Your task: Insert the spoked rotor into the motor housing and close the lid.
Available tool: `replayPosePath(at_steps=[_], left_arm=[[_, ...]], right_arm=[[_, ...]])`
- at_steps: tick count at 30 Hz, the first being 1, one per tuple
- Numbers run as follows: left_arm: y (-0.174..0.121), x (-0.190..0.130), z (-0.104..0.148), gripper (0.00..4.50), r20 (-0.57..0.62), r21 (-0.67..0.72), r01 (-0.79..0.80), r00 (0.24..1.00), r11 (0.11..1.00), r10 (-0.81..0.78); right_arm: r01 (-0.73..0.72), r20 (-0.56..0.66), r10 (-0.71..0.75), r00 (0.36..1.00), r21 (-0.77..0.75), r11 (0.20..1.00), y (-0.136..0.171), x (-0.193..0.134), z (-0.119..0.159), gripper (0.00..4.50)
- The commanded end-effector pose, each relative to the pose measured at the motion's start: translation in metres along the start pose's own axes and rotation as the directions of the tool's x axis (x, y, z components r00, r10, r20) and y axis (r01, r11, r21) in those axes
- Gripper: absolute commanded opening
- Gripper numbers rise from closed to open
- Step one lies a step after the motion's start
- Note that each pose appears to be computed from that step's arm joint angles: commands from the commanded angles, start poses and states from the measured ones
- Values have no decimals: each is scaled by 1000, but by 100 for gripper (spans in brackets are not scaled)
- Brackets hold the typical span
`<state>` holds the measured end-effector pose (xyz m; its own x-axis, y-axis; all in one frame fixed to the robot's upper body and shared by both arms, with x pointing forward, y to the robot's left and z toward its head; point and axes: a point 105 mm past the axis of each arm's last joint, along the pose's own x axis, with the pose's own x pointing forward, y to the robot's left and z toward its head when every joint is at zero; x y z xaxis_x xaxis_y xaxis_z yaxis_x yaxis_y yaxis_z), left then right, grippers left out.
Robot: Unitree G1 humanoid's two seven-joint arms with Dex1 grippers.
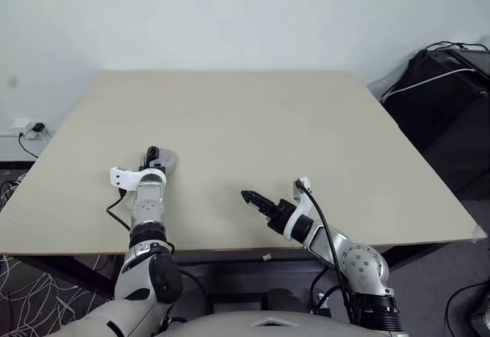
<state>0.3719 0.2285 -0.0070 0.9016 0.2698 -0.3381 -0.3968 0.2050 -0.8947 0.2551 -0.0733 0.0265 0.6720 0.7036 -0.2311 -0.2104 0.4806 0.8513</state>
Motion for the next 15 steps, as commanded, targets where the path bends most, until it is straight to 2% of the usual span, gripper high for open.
replayPosePath(at_steps=[1,15], left_arm=[[9,-5,-3,447,-40,38,-32,999,999,34],[36,-20,3,447,-160,189,-65,982,980,96]], right_arm=[[-38,27,39,999,-32,999,11,0,9,450],[-45,21,46,999,-26,999,11,2,7,450]])
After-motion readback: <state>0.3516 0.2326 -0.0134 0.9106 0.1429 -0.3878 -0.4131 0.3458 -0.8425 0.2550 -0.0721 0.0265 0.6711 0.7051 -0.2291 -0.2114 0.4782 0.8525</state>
